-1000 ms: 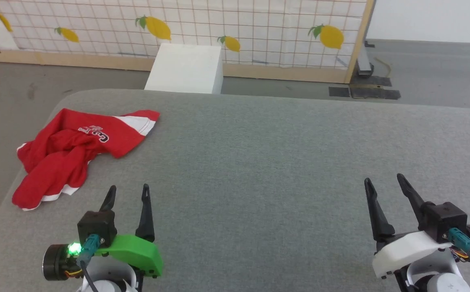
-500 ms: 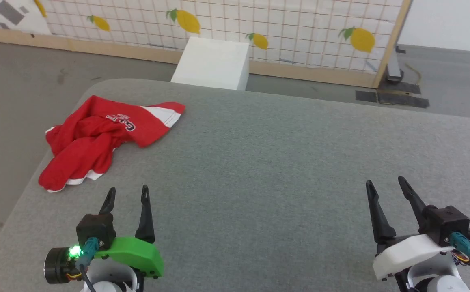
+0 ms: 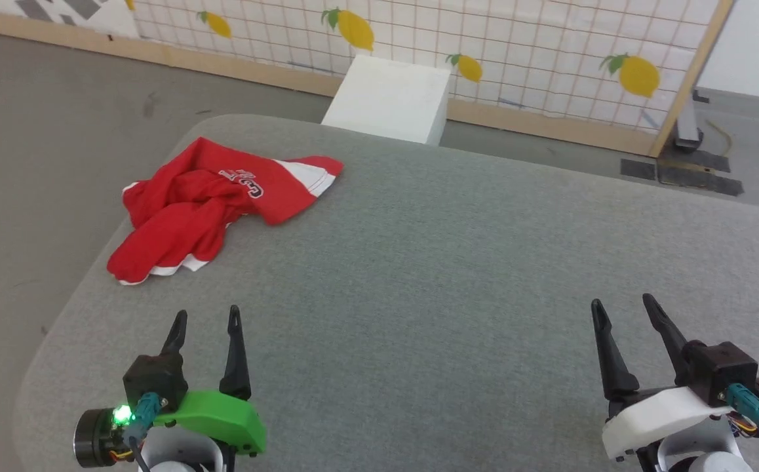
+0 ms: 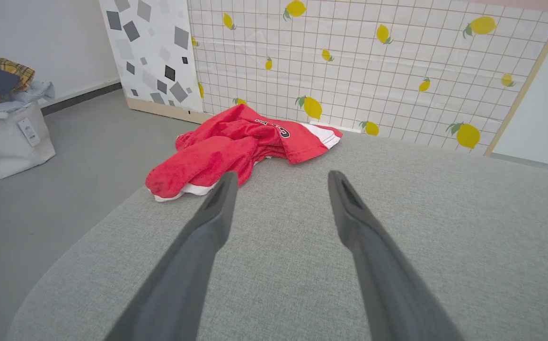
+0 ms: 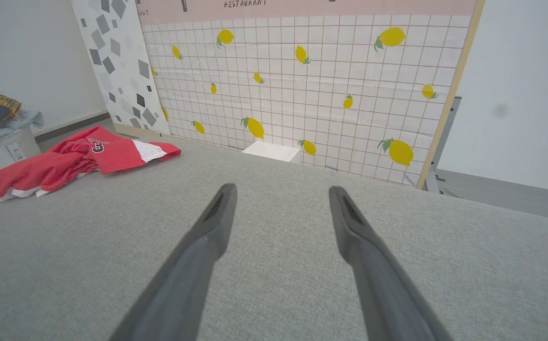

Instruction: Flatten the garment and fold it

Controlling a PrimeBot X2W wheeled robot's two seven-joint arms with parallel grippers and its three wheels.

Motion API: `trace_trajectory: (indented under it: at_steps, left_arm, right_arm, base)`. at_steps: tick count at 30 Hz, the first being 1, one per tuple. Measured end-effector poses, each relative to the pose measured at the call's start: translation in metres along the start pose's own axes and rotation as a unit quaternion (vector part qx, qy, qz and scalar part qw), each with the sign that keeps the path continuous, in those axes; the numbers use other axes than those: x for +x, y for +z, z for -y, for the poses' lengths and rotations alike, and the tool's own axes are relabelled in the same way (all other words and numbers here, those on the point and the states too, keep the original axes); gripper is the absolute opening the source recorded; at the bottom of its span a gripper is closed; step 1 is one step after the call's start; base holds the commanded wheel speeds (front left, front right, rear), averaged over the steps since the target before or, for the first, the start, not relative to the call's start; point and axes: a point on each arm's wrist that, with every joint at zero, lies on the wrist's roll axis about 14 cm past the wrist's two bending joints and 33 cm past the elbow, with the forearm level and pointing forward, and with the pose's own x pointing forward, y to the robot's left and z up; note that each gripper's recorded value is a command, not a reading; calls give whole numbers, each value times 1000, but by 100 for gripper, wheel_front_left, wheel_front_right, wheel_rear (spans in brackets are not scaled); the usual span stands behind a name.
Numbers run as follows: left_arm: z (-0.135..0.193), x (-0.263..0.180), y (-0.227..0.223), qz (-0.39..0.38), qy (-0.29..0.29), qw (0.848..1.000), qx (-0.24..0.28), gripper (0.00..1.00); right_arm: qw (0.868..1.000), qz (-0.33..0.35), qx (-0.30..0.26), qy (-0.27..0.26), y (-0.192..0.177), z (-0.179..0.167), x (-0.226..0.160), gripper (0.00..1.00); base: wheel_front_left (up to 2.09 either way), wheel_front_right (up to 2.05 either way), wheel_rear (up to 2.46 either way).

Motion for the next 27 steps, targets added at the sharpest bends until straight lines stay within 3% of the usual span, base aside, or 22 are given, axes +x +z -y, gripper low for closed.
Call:
trace_trajectory:
  at_steps: [27]
  left_arm:
    - [-40, -30, -6, 5, 70, 997, -20, 100]
  right_arm:
    - [998, -2, 17, 55, -13, -36, 16, 100]
  base:
    - [0, 0, 0]
